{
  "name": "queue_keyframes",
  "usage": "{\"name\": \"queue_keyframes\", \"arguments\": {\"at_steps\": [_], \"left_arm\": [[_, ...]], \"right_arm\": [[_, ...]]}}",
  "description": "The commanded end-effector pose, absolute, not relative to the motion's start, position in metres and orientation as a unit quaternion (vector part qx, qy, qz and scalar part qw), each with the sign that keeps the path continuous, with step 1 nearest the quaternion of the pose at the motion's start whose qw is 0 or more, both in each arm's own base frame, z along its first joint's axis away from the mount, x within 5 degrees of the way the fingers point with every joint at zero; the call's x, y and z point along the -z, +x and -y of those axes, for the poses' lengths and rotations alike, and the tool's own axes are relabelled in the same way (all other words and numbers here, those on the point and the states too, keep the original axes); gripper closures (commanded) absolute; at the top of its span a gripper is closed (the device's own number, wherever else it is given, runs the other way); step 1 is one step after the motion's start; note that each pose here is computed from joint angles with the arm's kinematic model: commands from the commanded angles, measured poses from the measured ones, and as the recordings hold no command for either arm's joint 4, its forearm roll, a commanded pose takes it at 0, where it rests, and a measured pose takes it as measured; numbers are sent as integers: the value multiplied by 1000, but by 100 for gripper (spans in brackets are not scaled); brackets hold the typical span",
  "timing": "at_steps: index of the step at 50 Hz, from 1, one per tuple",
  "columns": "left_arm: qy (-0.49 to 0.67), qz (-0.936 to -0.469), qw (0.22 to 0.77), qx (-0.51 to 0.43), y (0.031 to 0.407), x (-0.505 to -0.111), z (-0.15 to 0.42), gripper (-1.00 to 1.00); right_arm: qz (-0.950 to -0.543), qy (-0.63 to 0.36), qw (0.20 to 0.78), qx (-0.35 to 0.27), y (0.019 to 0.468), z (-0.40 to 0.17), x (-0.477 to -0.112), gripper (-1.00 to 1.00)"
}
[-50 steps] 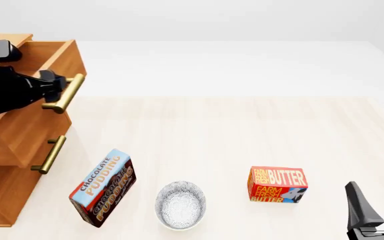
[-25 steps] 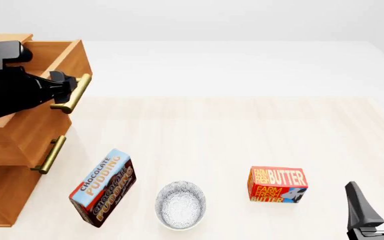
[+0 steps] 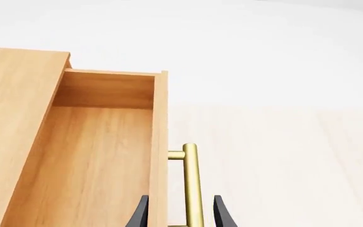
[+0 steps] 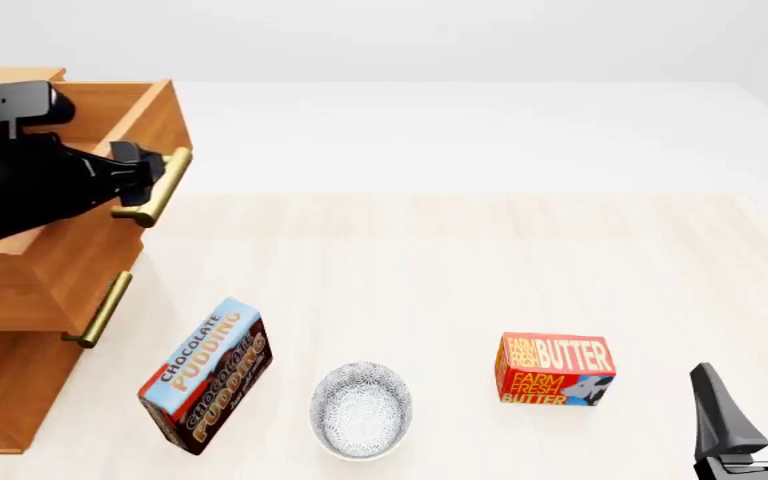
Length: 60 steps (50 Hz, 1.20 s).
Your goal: Put the bowl in the top drawer of the cabinet.
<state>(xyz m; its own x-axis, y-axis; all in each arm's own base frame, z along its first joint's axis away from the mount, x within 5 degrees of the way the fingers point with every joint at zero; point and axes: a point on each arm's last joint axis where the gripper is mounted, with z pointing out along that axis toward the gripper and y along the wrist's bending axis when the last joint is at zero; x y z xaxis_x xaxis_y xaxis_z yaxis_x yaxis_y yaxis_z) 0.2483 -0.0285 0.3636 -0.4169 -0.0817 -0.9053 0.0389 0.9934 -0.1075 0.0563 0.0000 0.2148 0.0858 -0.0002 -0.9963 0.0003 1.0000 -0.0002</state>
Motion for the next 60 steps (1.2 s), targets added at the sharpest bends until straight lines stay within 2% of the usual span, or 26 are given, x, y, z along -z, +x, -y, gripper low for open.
{"name": "queue_keyframes", "arguments": {"at_steps": [1,60], "left_arm": [[2,-876,475,86,248,-323,45,-100],[79,-859,495,102,233,-338,71,-100]], "right_arm": [[-676,0,737,0,56,0,-215,-100],[-676,0,737,0,56,0,-215,-100]]}}
